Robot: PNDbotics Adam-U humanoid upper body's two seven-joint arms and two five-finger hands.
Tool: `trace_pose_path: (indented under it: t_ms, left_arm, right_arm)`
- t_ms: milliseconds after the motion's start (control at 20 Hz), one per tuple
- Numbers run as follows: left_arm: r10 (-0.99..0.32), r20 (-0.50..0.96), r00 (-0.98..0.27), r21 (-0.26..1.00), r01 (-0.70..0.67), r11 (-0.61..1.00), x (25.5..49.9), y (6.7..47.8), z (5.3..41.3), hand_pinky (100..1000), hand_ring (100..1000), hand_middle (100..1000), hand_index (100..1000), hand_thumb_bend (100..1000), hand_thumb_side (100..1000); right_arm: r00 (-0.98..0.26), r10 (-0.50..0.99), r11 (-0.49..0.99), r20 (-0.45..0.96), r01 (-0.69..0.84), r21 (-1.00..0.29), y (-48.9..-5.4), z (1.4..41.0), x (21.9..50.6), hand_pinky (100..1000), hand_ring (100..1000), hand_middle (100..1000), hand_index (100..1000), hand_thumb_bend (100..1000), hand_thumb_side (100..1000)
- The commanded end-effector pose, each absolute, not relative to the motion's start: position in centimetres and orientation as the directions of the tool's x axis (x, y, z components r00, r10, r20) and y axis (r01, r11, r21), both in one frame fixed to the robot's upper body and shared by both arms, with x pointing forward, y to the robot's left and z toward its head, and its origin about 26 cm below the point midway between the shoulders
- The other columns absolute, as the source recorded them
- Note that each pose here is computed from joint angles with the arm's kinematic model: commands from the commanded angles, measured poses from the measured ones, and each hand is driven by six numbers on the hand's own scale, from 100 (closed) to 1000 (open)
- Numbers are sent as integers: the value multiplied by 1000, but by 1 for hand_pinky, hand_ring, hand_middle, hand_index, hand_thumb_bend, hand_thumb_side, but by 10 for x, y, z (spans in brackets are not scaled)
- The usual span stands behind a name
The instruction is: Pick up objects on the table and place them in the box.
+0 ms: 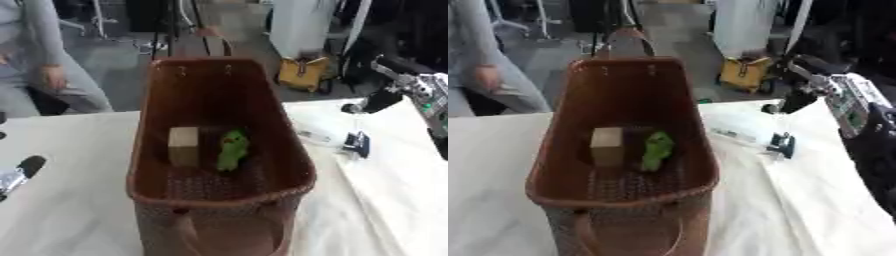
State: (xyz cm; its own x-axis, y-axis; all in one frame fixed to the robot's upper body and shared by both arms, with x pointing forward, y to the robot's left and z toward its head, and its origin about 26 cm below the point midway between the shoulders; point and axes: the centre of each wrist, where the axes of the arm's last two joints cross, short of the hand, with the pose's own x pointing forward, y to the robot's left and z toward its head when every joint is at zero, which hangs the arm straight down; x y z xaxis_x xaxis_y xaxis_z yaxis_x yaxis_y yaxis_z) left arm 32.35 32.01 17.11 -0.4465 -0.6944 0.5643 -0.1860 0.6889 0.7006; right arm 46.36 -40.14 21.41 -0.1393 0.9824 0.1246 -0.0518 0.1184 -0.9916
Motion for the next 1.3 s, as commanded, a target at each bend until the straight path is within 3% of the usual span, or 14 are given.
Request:
trace_pose_path:
  t_ms: [50, 1300]
  left_arm:
    - [-690, 535, -487, 701, -199, 684, 322, 318, 185, 683, 693, 738, 827, 657, 421]
    - [-660, 532, -531, 691, -179, 700, 321, 307, 190, 684, 692, 739, 829, 641, 447]
  right_arm:
    - [-110, 987, 117, 118, -15, -993, -407, 227, 466, 568, 724, 749, 819, 609, 236]
    - [-1, 983, 183, 184, -63, -981, -405, 207, 476, 556, 714, 737, 812, 612, 223]
